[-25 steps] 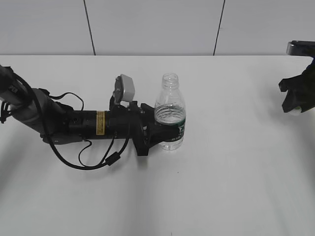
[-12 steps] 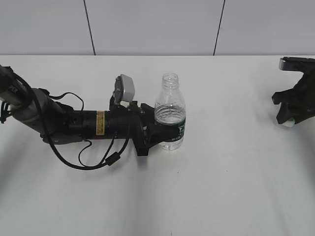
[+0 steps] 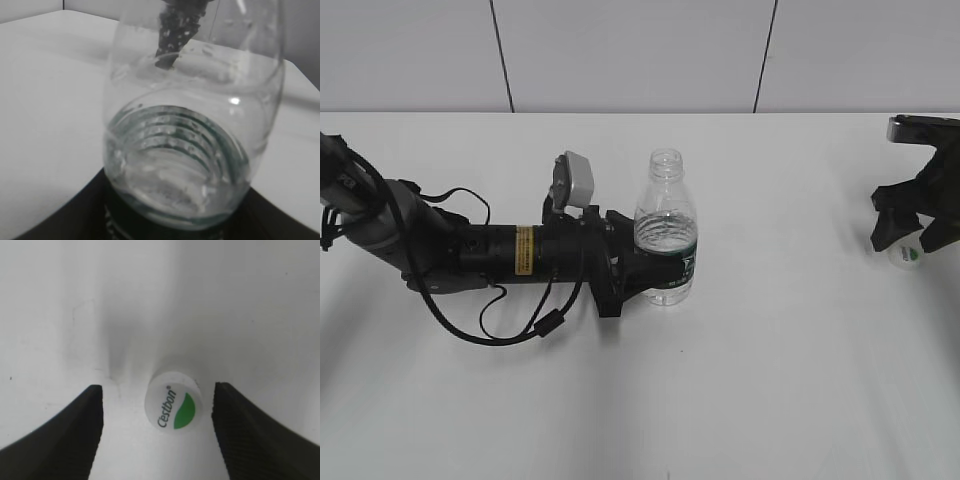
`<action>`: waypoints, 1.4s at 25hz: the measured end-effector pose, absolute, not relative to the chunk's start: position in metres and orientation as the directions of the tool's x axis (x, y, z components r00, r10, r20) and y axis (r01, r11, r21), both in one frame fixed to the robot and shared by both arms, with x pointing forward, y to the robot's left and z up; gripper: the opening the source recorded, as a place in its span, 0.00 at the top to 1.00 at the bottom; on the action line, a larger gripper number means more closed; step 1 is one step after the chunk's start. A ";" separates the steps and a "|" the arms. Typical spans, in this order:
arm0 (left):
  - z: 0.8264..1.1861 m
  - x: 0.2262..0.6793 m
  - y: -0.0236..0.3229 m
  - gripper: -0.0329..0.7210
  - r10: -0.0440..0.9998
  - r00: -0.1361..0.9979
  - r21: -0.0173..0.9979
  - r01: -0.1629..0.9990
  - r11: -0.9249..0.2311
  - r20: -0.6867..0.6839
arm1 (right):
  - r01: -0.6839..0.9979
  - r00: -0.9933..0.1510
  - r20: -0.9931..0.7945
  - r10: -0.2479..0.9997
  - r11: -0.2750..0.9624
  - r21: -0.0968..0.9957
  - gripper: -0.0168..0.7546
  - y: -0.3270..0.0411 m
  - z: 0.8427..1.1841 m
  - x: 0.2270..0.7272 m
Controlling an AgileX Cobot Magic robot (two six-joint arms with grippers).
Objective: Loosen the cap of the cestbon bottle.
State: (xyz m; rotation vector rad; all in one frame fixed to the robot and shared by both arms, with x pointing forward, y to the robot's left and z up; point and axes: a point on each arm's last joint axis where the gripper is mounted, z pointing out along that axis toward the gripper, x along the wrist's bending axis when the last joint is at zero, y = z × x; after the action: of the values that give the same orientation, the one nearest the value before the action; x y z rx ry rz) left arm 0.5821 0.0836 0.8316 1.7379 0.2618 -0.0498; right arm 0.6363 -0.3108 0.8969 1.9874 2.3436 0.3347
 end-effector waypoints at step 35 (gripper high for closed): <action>0.929 0.582 0.082 0.21 0.110 0.987 0.988 0.124 -0.090 -0.114 | 0.985 -0.158 0.235 0.959 0.138 0.100 0.28 -0.301 0.932 0.644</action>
State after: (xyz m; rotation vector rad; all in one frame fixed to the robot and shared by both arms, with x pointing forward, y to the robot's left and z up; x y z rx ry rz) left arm 0.5816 0.0815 0.9287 1.6641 0.1786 -0.0114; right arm 0.6435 -0.3010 0.9320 2.1078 2.4523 0.3773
